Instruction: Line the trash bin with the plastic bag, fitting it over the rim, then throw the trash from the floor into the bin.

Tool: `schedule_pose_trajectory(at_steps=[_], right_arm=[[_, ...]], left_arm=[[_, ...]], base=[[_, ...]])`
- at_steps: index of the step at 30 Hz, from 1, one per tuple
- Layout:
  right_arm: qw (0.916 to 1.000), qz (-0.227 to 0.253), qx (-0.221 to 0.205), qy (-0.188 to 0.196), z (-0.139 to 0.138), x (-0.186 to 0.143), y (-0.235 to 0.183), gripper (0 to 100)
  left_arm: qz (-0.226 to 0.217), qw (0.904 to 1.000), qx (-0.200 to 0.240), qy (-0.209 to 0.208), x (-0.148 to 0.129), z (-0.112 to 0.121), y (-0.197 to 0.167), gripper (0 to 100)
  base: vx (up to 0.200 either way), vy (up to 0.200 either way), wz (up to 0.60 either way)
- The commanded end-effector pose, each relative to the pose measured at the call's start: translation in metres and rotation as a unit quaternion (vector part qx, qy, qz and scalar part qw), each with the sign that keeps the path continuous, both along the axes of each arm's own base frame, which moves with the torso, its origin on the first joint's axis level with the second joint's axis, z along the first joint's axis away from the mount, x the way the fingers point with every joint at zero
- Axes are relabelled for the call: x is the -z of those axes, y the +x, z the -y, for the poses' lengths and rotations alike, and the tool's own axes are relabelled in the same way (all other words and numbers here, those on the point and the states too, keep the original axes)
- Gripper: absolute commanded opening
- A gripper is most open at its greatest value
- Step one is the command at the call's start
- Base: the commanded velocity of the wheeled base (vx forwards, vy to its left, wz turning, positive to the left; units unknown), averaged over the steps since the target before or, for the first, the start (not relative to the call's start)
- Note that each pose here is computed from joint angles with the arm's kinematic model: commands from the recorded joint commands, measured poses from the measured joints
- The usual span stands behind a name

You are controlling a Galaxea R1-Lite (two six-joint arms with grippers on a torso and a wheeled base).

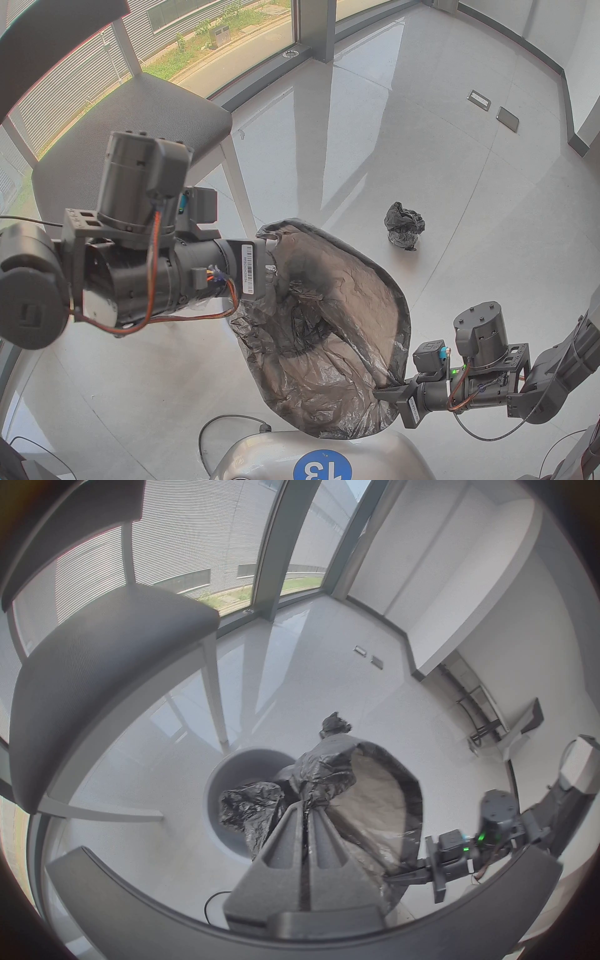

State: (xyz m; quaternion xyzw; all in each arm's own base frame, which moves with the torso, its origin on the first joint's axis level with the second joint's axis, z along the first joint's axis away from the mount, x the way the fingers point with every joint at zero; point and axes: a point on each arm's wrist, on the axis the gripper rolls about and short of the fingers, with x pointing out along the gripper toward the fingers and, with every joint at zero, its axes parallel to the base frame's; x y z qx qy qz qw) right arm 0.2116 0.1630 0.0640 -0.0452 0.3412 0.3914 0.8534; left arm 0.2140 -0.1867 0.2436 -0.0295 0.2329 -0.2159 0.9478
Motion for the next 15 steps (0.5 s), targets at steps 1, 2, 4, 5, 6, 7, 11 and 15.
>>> schedule_pose_trajectory(at_steps=[1, 2, 4, 5, 6, 7, 11, 15], right_arm=[[0.9997, 0.019, 0.006, 0.015, 0.004, -0.010, 0.002, 0], [0.9996, 0.021, 0.006, 0.016, 0.003, -0.011, 0.002, 0], [0.9994, 0.027, 0.006, 0.021, 0.002, -0.014, 0.004, 0], [0.9993, 0.030, 0.006, 0.023, 0.001, -0.016, 0.005, 0], [0.9990, 0.035, 0.006, 0.026, 0.000, -0.018, 0.006, 0], [0.9988, 0.038, 0.006, 0.029, -0.001, -0.020, 0.007, 0], [0.9985, 0.044, 0.004, 0.033, -0.005, -0.022, 0.011, 0], [0.9982, 0.048, 0.006, 0.036, -0.010, -0.022, 0.021, 0]], left_arm=[[-0.040, 0.9983, -0.038, 0.019, 0.029, -0.001, 0.031, 0], [-0.044, 0.9980, -0.044, 0.014, 0.030, -0.002, 0.033, 0], [-0.047, 0.9975, -0.053, 0.007, 0.030, -0.004, 0.035, 0], [-0.047, 0.9972, -0.058, 0.005, 0.030, -0.006, 0.037, 0], [-0.047, 0.9969, -0.062, 0.004, 0.029, -0.009, 0.039, 0], [-0.047, 0.9966, -0.067, 0.004, 0.030, -0.011, 0.040, 0], [-0.041, 0.9957, -0.084, 0.002, 0.026, -0.020, 0.046, 0], [-0.030, 0.9940, -0.105, -0.002, 0.019, -0.031, 0.054, 0]], base=[[0.000, 0.000, 0.00], [0.000, 0.000, 0.00], [0.000, 0.000, 0.00], [0.000, 0.000, 0.00], [0.000, 0.000, 0.00], [0.000, 0.000, 0.00], [0.000, 0.000, 0.00], [0.000, 0.000, 0.00]])
